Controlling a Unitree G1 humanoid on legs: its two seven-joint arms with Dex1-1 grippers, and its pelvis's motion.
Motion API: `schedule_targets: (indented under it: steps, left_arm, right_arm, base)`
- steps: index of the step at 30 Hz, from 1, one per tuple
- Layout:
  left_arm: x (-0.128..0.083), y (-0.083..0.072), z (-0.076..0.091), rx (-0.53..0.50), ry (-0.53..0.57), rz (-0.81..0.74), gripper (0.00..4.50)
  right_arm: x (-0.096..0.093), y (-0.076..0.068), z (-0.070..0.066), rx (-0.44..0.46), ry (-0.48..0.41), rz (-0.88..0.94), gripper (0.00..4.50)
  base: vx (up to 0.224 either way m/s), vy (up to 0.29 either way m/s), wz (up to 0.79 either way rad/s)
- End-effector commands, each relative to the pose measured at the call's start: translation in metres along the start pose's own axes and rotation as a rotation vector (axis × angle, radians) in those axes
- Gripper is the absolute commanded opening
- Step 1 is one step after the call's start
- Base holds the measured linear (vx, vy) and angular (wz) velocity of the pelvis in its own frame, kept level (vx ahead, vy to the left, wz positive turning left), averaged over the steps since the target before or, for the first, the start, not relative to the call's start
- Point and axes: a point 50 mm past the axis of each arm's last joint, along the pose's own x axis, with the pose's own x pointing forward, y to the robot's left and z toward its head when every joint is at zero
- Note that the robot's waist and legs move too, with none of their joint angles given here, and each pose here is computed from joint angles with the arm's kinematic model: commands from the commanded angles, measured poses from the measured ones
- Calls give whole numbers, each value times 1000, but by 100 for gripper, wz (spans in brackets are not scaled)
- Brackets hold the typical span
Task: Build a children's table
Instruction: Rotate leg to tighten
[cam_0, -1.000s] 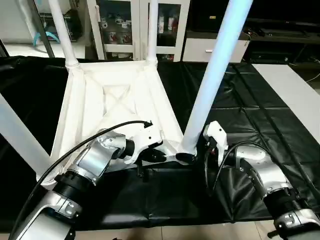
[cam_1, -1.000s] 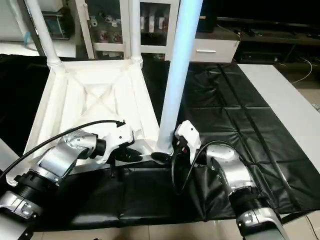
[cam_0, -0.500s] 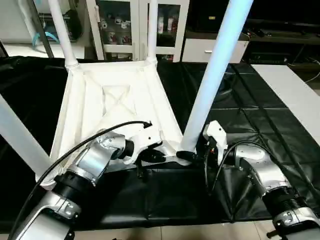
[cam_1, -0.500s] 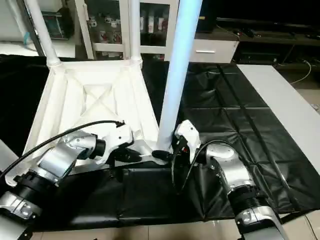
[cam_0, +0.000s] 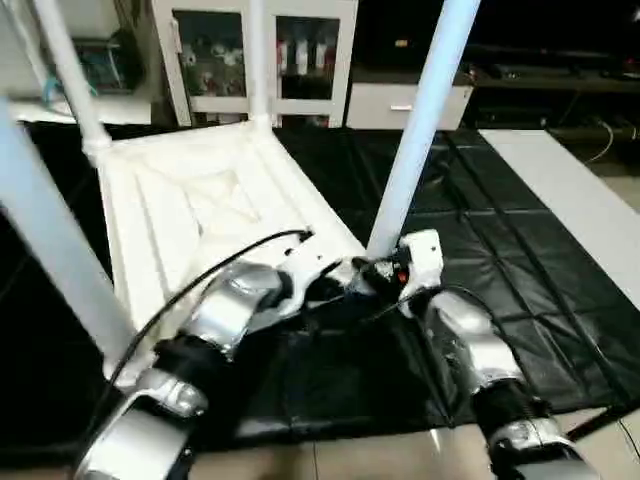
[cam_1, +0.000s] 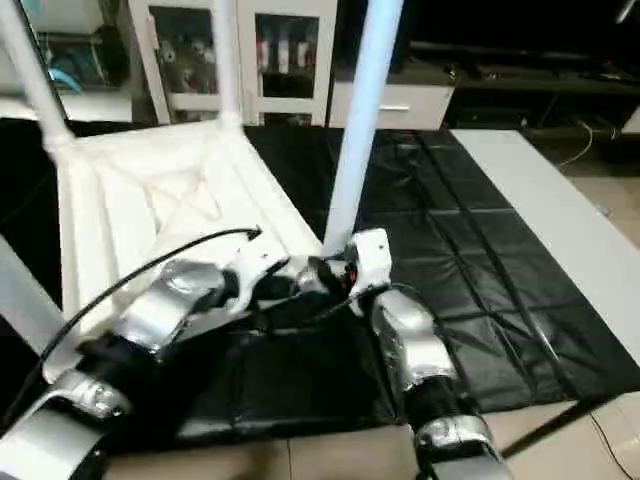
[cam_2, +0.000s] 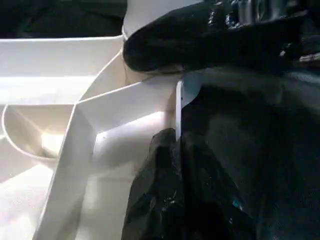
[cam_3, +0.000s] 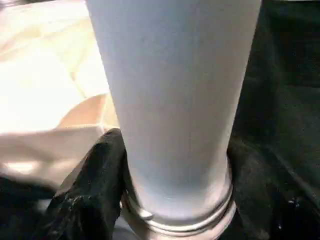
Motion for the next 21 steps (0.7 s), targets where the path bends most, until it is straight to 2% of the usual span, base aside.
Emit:
schedule_targets:
  steps: [1,3,5,6,7,10,12,13,16,18,20,21]
  left_arm:
    - [8,0,-11,-36,50,69,0]
    - [12,3,-6,-19,38,132,0]
    - [12,3,-6,-16,37,139,0]
    - [13,4,-4,-12,30,160,0]
    - [13,4,-4,-12,30,160,0]
    - [11,8,-7,-3,36,168,0]
    - [10,8,-9,2,41,164,0]
    - [9,10,-10,4,43,167,0]
    - [8,12,-12,23,50,154,0]
    - [7,12,-13,32,55,146,0]
    - [4,14,-15,40,57,142,0]
    - [-1,14,-19,56,77,114,0]
  right_arm:
    - [2,-8,-16,4,116,-204,262]
    - [6,-3,-11,-28,90,-374,262]
    - [6,-3,-10,-33,83,-396,262]
    - [9,0,-3,-42,38,-425,262]
    - [9,0,-3,-42,38,-425,262]
    - [14,11,13,-29,-62,-344,262]
    - [15,14,14,-39,-71,-311,262]
    - [15,17,16,-34,-88,-297,297]
    - [8,12,22,54,-152,-313,297]
    - [5,8,23,51,-161,-322,334]
    - [-3,-1,24,39,-175,-324,341]
    - [-9,-15,30,45,-180,-323,365]
  base:
    - [0,0,0]
    - [0,0,0]
    - [0,0,0]
    - [0,0,0]
    - [0,0,0]
    - [0,0,0]
    - [0,0,0]
    - [0,0,0]
    - [0,0,0]
    - [0,0,0]
    - [0,0,0]
    - [0,0,0]
